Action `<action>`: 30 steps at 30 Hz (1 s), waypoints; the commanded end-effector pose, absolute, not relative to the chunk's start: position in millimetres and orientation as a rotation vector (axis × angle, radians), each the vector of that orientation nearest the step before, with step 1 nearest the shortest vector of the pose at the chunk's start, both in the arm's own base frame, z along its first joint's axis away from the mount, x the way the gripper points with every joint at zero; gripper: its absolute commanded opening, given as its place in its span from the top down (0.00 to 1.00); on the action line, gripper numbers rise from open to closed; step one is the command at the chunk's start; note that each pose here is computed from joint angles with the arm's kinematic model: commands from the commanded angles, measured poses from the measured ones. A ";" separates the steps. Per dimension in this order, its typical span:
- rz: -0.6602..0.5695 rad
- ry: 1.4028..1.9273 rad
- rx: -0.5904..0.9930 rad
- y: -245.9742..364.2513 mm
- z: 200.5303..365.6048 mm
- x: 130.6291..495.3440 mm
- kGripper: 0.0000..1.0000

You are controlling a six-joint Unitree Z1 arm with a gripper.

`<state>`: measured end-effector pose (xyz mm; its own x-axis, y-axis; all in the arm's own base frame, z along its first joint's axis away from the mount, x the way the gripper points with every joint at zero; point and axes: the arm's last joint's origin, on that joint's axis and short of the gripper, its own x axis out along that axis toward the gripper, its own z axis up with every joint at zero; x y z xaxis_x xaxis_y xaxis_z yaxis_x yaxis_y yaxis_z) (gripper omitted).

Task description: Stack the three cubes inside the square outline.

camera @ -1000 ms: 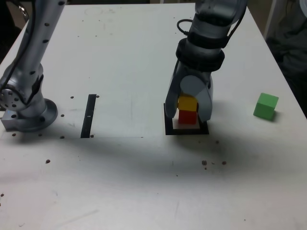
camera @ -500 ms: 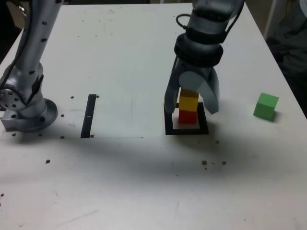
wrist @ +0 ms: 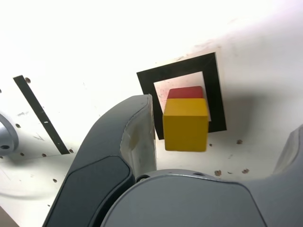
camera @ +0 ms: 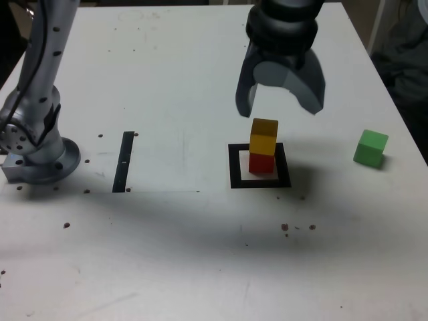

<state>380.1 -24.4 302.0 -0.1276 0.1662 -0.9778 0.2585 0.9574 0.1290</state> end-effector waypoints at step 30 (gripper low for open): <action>-0.267 1.567 0.474 -29.7 270.9 485.9 0.01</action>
